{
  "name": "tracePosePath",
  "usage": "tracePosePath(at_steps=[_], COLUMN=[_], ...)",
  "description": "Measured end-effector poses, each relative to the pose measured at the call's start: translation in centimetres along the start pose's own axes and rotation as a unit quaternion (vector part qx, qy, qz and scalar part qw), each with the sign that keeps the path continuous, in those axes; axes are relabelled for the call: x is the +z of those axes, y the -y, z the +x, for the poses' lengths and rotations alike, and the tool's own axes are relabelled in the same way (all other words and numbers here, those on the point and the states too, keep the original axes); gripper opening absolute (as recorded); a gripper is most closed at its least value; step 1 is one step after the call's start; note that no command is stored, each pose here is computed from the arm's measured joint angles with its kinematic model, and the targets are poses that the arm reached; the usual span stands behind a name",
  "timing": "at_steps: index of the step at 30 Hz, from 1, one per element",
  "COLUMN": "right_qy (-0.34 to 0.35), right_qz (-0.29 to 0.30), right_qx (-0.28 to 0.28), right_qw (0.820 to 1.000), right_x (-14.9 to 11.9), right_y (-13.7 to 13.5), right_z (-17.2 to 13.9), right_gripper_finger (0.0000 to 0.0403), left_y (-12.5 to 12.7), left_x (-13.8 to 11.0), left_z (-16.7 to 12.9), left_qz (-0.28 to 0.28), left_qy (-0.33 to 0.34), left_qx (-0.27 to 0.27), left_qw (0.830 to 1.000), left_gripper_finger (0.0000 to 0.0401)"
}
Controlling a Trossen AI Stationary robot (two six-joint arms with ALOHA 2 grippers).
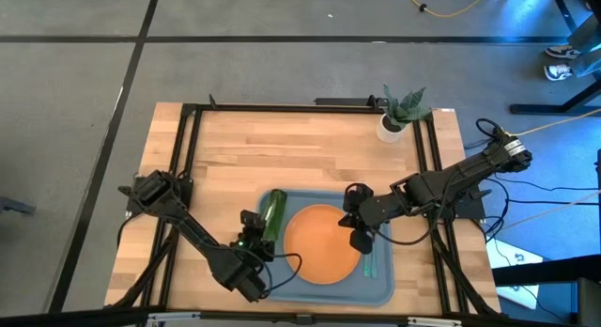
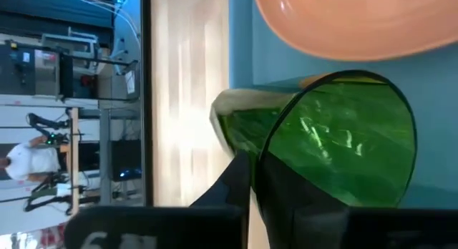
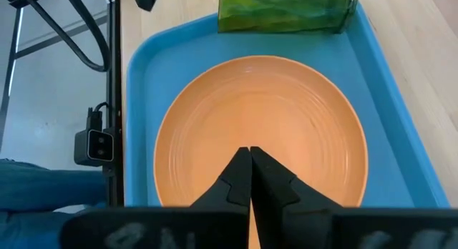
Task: Pick and place plate/cup/fork/spoon on tray
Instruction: Adjust the green cup
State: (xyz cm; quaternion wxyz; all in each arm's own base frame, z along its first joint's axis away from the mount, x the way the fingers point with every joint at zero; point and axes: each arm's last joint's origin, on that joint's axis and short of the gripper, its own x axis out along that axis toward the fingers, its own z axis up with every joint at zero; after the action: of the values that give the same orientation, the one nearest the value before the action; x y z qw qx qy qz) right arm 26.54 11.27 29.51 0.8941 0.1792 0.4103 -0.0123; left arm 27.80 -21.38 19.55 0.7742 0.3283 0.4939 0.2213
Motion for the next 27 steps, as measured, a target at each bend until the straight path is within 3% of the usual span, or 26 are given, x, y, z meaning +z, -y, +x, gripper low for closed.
tracePosePath(at_steps=[17, 27], right_qy=[-0.002, -0.002], right_qz=[-0.005, -0.022], right_qx=[-0.001, -0.001], right_qw=[1.0, 1.0], right_x=[0.0, 0.0], right_y=[0.0, 0.0], right_z=[0.0, 0.0], right_gripper_finger=[0.0003, 0.0003], left_y=[-2.7, -5.7], left_x=[1.6, 3.2], left_z=[-2.8, -4.0], left_qz=[0.026, -0.019], left_qy=[-0.051, -0.062], left_qx=[-0.051, -0.134], left_qw=[0.997, 0.989], left_gripper_finger=[0.0002, 0.0002])
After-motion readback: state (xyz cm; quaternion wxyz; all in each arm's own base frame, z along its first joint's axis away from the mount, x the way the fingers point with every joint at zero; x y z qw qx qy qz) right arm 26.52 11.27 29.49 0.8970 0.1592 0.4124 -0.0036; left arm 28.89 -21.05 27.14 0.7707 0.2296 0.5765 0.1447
